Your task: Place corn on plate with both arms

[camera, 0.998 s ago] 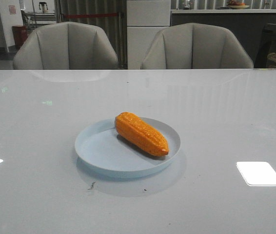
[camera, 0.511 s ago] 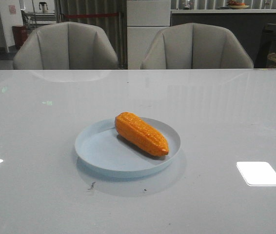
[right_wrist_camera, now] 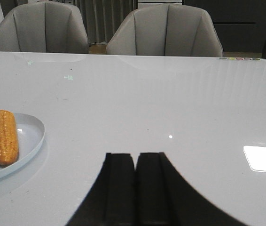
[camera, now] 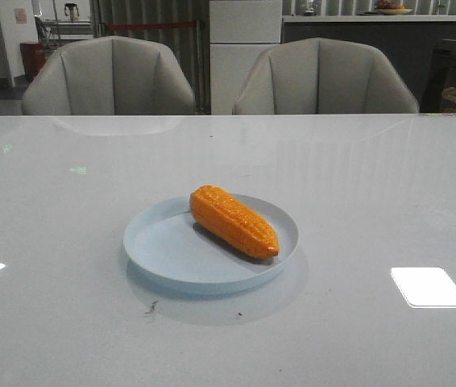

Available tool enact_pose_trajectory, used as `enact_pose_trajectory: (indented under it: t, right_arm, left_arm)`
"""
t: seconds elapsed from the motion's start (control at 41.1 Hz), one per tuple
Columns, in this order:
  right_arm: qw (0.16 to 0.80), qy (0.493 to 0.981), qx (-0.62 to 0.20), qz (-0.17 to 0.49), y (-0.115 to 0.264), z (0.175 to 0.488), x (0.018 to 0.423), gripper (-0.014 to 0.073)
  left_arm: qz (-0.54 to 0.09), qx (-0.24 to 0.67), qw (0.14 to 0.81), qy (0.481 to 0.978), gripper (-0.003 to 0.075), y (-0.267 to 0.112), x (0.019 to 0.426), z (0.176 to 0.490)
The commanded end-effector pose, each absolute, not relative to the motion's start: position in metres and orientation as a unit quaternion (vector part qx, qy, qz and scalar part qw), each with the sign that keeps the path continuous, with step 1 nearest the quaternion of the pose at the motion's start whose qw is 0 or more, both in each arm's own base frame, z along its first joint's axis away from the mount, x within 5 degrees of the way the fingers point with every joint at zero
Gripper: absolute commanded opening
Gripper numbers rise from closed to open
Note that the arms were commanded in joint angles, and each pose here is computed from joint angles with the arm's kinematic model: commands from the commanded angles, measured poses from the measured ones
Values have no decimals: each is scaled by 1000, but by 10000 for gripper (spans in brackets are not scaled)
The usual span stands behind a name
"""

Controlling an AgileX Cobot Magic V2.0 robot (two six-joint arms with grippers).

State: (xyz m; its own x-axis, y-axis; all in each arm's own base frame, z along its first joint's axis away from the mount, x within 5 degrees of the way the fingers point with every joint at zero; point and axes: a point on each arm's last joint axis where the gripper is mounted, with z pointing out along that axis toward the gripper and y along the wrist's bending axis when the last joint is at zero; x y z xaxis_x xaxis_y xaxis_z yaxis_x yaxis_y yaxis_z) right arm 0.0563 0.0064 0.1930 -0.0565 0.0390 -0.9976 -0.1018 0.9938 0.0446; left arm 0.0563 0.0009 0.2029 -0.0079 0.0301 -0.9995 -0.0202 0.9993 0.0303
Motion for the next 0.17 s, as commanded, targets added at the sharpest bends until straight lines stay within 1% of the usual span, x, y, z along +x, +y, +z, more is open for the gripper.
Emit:
enact_pose_trajectory:
  t: [0.0,0.146]
  right_arm:
    - [731,680,-18,49,5,209,54,64]
    - [731,680,-18,49,5,209,54,64]
  left_arm:
    - [15,-7,725,688,89,2,56,199]
    - [15,-7,725,688,89,2,56,199]
